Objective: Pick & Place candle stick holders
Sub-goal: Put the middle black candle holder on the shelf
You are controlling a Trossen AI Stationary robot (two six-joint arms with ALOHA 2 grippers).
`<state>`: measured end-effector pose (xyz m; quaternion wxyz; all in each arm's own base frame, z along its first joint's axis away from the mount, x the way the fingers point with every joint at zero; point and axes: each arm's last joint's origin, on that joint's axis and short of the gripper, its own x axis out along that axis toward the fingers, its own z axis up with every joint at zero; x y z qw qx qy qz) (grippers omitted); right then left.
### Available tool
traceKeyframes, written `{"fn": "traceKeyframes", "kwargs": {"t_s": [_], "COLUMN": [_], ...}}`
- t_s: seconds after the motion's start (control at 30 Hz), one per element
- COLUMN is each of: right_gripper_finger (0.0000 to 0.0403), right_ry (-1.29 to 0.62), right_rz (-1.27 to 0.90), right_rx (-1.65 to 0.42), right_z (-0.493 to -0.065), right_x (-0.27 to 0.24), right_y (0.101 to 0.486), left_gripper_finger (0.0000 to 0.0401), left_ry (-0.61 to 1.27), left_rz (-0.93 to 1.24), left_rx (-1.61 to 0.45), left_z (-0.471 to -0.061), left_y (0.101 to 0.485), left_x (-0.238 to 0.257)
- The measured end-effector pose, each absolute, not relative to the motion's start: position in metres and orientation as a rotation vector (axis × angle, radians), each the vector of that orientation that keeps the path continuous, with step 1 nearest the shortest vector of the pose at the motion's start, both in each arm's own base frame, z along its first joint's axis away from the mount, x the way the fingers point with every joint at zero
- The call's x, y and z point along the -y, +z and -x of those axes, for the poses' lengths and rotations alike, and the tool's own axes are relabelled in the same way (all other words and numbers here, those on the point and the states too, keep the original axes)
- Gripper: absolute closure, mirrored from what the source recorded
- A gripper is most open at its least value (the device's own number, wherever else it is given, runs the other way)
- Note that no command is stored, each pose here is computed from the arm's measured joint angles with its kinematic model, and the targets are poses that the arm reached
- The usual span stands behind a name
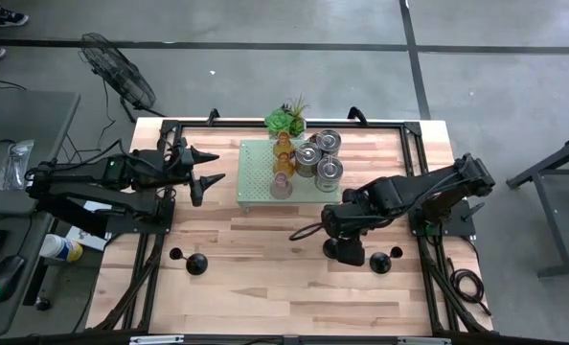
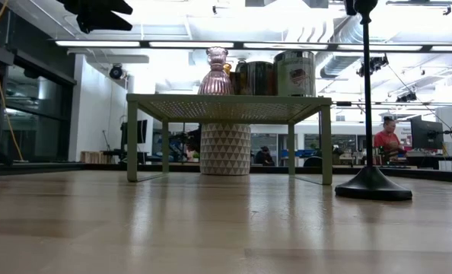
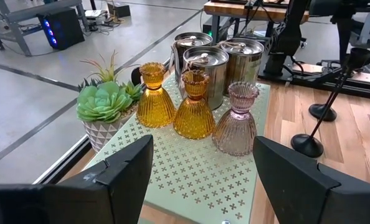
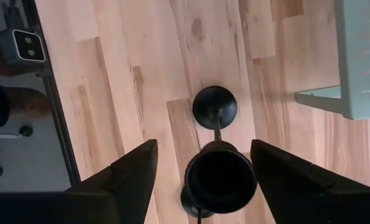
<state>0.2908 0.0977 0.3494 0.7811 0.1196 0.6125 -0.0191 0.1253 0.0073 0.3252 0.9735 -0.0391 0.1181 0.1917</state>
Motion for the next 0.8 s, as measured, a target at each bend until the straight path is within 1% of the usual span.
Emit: {"fn": "traceKeyframes", "kwargs": {"t_s": [0.5,0.8], "right_gripper_finger": [0.0212,0.0255], "right_ry": [-0.057,-0.056], "right_rz": [-0.250,-0.251], "right_rx": [-1.349,-1.349], "right_z": [-0.2882,-0.2882], "right_x": [-0.0967,-0.0967], "right_y": [0.3487,0.3487], "left_gripper_finger": [0.0130,0.0130], "left_ry": [0.387,0.388], "left_rz": [0.079,0.078], "left_rx": [-0.240,-0.240], "left_z": [-0.1254,-0.1253], "left_y": [0.3251,0.3251], "left_x": [-0.0073,-0.0073]}}
